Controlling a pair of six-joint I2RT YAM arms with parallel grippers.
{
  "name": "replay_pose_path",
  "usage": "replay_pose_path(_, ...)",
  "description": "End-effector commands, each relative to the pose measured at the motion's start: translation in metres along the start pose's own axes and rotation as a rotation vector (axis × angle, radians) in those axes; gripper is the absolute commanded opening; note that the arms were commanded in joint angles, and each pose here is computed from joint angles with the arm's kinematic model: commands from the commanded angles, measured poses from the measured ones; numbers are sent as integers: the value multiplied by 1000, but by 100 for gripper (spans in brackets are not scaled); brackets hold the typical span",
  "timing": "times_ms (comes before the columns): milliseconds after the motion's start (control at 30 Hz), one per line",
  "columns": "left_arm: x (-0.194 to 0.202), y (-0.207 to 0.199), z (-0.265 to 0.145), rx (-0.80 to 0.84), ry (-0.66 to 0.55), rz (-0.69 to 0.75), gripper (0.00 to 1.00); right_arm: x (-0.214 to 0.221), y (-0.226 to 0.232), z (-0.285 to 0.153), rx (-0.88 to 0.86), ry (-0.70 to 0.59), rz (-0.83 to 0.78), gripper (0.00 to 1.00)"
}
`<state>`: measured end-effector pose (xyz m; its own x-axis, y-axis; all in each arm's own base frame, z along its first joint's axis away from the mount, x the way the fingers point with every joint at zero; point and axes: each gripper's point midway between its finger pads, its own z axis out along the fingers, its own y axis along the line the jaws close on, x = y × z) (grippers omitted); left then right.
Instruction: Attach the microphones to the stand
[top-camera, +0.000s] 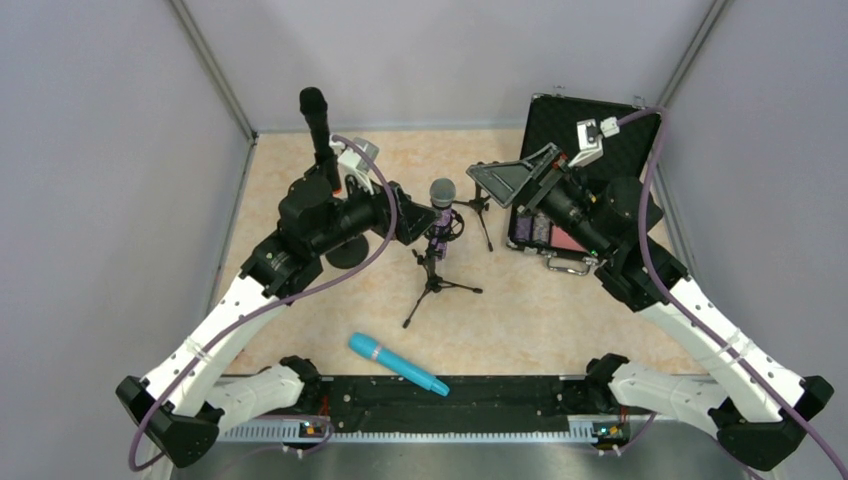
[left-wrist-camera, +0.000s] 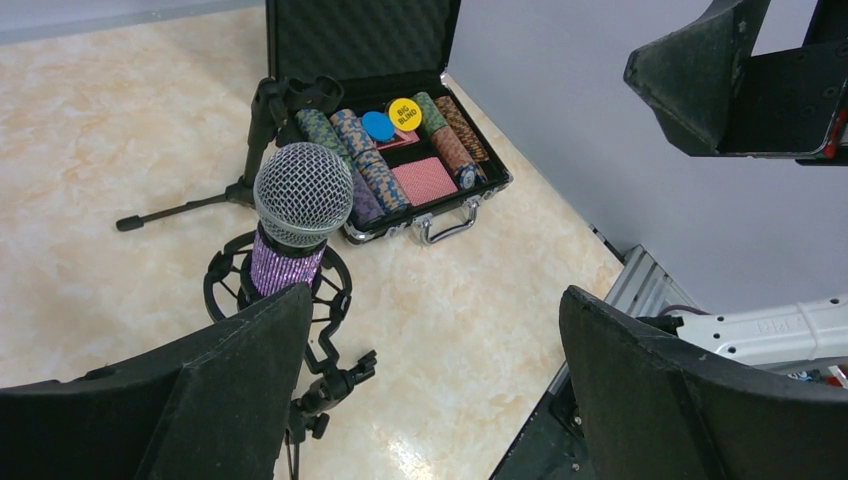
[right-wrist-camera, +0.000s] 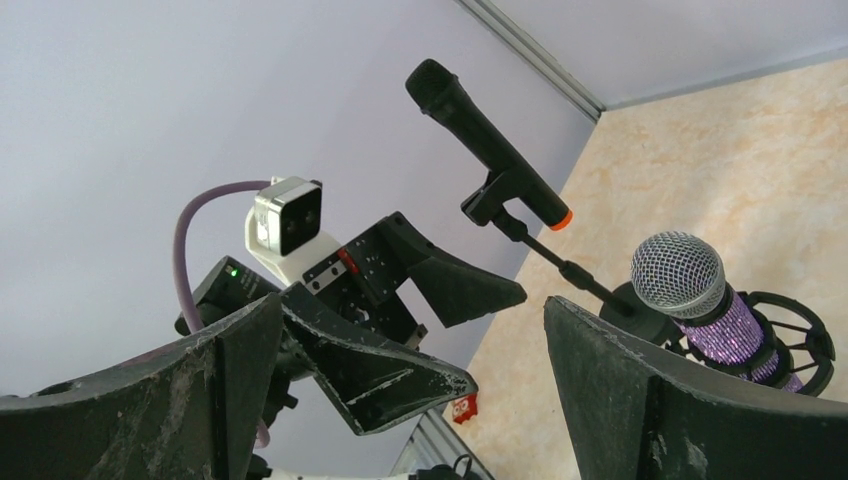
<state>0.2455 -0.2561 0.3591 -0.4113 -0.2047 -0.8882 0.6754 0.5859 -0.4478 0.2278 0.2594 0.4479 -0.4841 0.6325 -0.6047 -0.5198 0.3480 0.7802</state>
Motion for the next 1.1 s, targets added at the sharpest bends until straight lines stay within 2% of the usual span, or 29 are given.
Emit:
replay_pose_path(0,-13,-8,-10,11,-60,3,97,-12,17,-8,-59,-52,2,99)
replay_pose_path(400,-3,-3,-21,-19,-64,-23,97,-13,18,-22,-97,-83,-18,99)
replay_pose_path(600,9,3,-22,-57,-29,-62,97,12,-13,-34,-105,-72,-148,99)
replay_pose_path(800,36,7,-10,-115,38,-69,96,34,-65,-45,32,-49,-204,99)
replay_pose_path(1067,82,39,15,-389,135,30,95,73,-125,-50,218,105,-261,99)
